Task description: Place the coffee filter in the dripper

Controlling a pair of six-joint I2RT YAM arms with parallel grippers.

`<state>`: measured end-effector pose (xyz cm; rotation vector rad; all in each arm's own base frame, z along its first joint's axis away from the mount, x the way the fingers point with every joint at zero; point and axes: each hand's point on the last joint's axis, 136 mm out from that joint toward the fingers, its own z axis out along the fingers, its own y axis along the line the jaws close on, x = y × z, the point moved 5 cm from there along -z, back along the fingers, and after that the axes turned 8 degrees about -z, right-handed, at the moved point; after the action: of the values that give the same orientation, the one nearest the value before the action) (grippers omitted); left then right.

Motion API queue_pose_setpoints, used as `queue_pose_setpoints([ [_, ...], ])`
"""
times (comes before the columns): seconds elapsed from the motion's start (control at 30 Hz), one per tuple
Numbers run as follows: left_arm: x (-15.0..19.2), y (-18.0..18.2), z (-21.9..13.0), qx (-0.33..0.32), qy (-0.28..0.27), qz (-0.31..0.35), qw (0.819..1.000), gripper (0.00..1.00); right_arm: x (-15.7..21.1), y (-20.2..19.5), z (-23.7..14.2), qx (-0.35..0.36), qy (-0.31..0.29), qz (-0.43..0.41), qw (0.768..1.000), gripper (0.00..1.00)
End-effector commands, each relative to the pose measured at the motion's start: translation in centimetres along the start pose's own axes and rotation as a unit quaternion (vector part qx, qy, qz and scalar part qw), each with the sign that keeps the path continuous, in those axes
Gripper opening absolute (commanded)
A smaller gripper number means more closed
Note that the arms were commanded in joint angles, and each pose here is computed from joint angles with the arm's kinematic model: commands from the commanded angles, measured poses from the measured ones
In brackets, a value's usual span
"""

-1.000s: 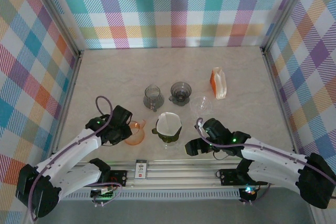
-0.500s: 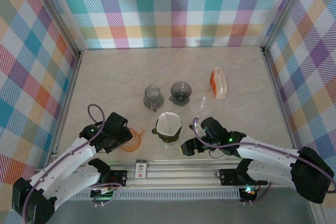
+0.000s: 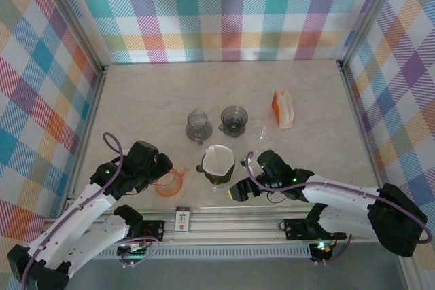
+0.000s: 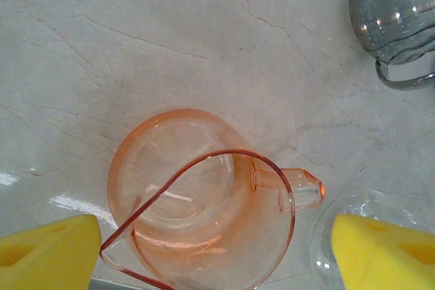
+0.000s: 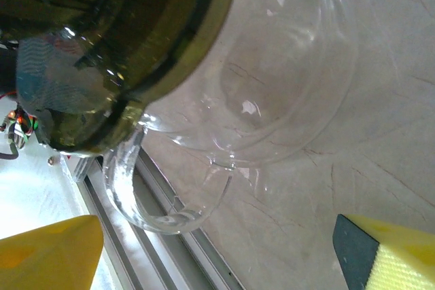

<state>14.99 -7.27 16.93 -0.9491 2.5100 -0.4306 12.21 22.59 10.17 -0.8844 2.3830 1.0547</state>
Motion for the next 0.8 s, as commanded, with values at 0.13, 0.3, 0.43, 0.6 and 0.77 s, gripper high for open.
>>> queue_pose_setpoints([
  [0.13,-0.3,-0.7,-0.5,0.02,-0.004,-0.004,1.0,0.88,0.2,0.5,-0.1,-0.018,-0.019,-0.042,0.999,0.9],
  [0.3,-0.3,-0.5,-0.4,0.015,-0.007,-0.004,1.0,0.88,0.3,0.7,0.4,-0.025,-0.018,-0.063,0.998,0.9],
  [0.43,-0.3,-0.4,-0.4,0.019,-0.008,-0.007,1.0,0.88,0.1,0.8,1.1,-0.017,-0.027,-0.085,0.996,0.91],
  [0.6,-0.4,-0.7,-0.9,0.028,-0.009,-0.01,1.0,0.88,-0.4,0.7,2.0,-0.018,-0.035,-0.099,0.994,0.9],
  [0.77,-0.5,-0.6,-1.1,0.025,-0.009,-0.006,1.0,0.88,-1.0,0.5,2.6,-0.009,-0.043,-0.112,0.993,0.87],
])
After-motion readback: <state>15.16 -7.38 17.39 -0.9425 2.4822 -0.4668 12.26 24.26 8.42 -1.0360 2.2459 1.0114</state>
